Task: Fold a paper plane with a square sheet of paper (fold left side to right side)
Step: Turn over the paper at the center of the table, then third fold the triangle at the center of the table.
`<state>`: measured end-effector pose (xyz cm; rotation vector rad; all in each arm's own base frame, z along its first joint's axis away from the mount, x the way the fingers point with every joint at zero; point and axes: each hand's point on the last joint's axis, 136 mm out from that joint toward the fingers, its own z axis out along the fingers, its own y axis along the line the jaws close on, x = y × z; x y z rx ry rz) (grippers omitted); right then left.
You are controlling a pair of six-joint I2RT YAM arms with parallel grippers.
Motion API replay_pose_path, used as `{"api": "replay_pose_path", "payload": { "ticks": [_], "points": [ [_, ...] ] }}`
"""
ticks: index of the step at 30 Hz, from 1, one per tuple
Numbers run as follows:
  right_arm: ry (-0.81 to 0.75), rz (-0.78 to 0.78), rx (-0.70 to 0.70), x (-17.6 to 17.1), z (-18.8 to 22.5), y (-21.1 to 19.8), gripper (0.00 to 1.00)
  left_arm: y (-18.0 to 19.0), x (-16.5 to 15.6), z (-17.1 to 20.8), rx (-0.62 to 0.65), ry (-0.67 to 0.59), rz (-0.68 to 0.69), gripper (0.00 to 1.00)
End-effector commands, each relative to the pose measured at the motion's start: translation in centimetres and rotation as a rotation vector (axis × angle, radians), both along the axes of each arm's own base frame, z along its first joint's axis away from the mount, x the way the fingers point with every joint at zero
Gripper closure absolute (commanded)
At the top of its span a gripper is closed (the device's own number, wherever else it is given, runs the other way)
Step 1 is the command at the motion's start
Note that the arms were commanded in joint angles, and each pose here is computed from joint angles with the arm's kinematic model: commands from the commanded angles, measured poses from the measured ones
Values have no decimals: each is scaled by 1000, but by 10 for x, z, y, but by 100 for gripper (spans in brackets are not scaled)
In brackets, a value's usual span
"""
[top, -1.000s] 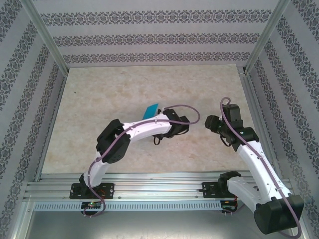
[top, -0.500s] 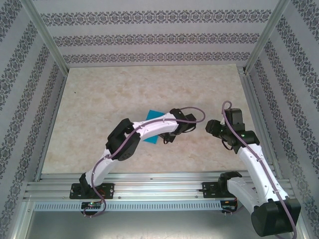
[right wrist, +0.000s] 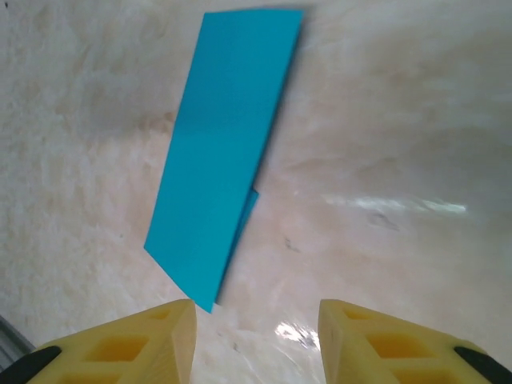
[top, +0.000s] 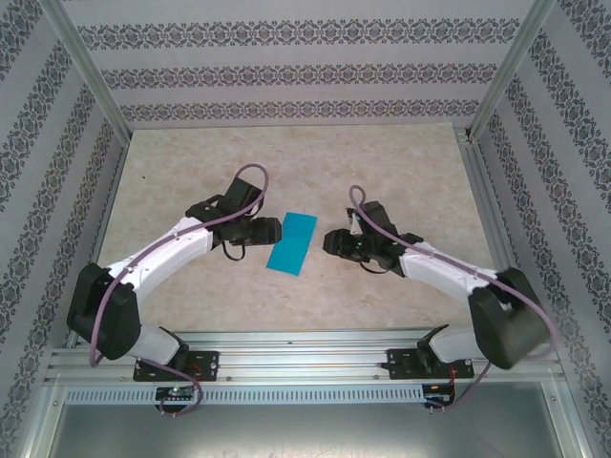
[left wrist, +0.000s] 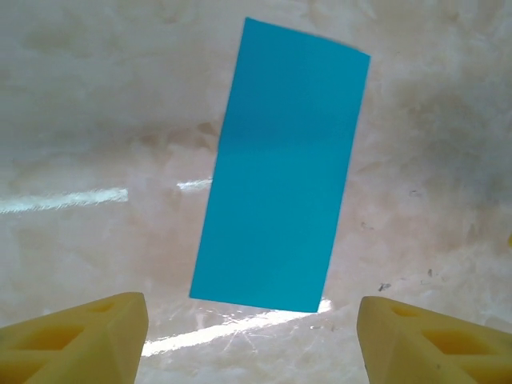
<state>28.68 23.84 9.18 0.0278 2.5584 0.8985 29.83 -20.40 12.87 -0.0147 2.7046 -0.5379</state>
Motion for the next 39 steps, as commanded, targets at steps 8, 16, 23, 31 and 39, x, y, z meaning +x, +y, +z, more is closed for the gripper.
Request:
{"api": "replay_pose_path", "payload": {
  "ticks": [8,16,23,31,39],
  "points": [
    [-50,-5,69,69,-11,70,57,-3,9,-18,-341,9,33,25],
    [9,2,-11,80,-47,68,57,-7,17,-42,-336,60,38,23],
    [38,1,-50,82,-61,60,56,-9,22,-56,-317,93,42,23],
    [44,3,-46,80,-64,54,56,-18,30,-67,-336,132,34,24],
    [51,11,-18,78,-66,55,56,-32,35,-80,-393,178,20,34]
  ]
}}
